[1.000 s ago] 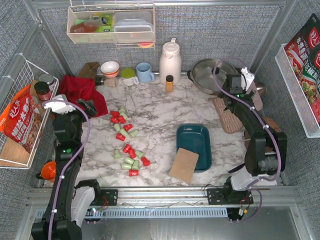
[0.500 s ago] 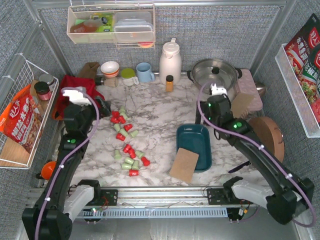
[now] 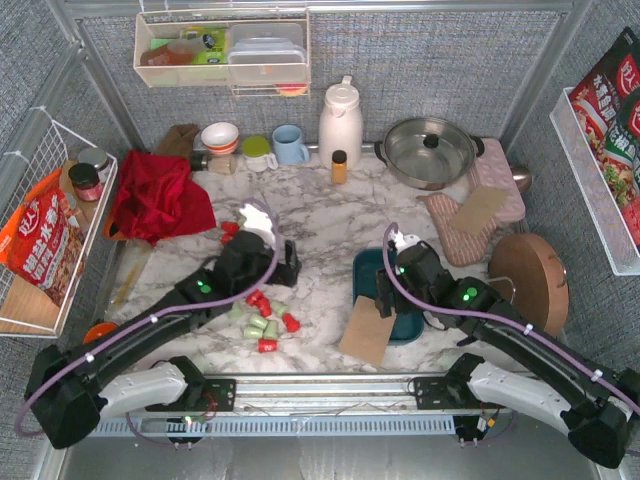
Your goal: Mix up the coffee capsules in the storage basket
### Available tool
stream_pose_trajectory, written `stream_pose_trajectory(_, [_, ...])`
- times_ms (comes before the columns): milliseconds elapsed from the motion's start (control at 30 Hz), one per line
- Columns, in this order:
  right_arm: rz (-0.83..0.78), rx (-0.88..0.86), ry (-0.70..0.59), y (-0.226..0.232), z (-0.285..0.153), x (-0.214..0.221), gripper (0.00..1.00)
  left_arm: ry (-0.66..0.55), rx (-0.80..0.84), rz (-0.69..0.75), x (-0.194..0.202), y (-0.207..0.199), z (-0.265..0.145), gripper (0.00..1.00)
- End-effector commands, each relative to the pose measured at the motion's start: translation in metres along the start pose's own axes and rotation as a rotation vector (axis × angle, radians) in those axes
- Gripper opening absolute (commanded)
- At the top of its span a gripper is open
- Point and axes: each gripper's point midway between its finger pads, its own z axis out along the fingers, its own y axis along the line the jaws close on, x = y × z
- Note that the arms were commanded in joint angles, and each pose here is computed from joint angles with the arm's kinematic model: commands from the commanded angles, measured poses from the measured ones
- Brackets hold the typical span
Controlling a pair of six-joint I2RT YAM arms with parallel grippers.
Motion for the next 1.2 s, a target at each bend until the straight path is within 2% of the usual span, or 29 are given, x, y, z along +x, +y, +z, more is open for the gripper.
stream_pose_trajectory(0, [0.007,-0.035,0.051,0.007,0.001,0.026,0.77,0.091,0.003,0.002,0.045,-0.032,0.002,0.93])
stream_pose_trajectory(233, [0.036,-0.042,0.071,0.006,0.019,0.055,0.71,0.203,0.024,0.108,0.085,-0.078,0.017,0.91])
stream_pose_trajectory(433, [0.071,-0.050,0.059,0.008,0.033,0.063,0.68,0.166,0.159,0.084,0.092,-0.128,0.024,0.87])
stream_pose_trajectory(567, [0.090,-0.052,0.058,0.009,0.038,0.067,0.67,0.225,0.245,0.071,0.111,-0.150,0.022,0.77])
stream_pose_trajectory(667, [0.097,-0.053,0.054,0.009,0.039,0.068,0.67,0.252,0.259,0.073,0.122,-0.161,0.017,0.75])
stream_pose_trajectory(833, [0.100,-0.051,0.038,0.007,0.038,0.068,0.66,0.230,0.261,0.049,0.117,-0.169,0.007,0.75])
stream_pose_trajectory(1033, [0.100,-0.042,0.031,0.006,0.038,0.067,0.67,0.158,0.155,-0.024,0.087,-0.150,-0.006,0.75])
stream_pose_trajectory(1167, [0.103,-0.044,0.032,0.007,0.040,0.067,0.67,0.122,0.311,0.071,0.082,-0.168,-0.022,0.74])
